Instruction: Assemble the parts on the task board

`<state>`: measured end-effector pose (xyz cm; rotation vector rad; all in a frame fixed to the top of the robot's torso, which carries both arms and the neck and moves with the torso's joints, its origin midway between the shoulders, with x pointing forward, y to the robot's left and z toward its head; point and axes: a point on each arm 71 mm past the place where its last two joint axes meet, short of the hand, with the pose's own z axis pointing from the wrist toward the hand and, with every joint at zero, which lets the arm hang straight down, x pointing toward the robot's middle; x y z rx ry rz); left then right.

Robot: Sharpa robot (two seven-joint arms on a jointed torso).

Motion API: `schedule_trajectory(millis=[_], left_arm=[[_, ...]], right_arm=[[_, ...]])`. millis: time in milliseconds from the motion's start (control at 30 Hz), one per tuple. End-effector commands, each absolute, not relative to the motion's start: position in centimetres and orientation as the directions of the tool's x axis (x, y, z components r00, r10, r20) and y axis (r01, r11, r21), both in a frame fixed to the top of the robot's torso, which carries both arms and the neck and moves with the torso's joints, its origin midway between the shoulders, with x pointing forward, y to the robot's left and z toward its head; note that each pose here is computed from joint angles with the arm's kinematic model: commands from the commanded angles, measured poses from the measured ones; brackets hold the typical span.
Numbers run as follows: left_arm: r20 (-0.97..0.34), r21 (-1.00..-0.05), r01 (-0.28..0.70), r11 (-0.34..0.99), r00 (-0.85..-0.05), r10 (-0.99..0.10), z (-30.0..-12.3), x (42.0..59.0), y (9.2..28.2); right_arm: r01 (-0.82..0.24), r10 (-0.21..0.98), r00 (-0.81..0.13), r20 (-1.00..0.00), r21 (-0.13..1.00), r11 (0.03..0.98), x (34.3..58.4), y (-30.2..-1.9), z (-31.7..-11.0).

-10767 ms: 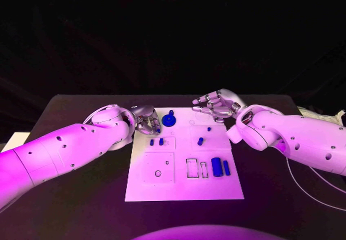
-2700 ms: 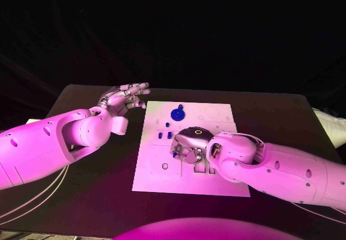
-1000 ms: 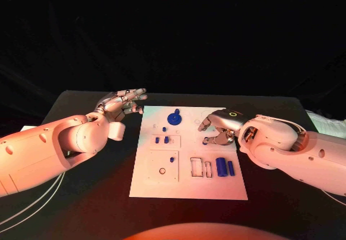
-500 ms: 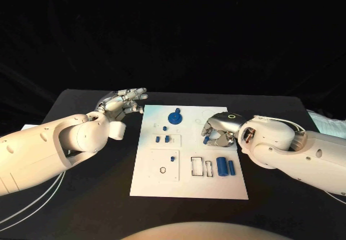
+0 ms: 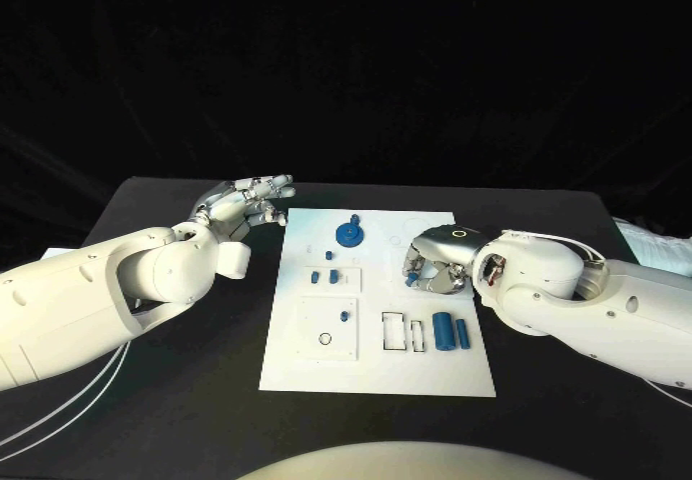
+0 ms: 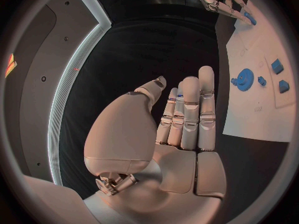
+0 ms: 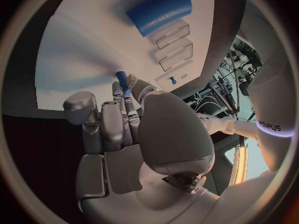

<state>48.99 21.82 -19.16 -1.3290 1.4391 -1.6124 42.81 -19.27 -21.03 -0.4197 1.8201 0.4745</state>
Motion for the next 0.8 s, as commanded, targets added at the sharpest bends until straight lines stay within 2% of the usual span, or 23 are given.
schedule_trajectory(millis=[33, 433, 800], left_arm=[[0.289, -0.954, -0.179, -0.240, -0.343, -0.894, -19.1, 48.9, 21.6], [0.288, -0.954, -0.180, -0.238, -0.343, -0.894, -19.1, 48.9, 21.7], [0.286, -0.955, -0.180, -0.236, -0.343, -0.895, -19.2, 48.9, 21.7]], right_arm=[[-0.515, -0.032, -0.270, -0.962, 0.116, 0.849, 42.7, -19.0, -20.9], [-0.478, 0.040, -0.205, -0.978, 0.135, 0.868, 42.8, -19.0, -20.2], [-0.507, 0.189, -0.251, -0.949, 0.296, 0.809, 40.6, -16.9, -17.6]])
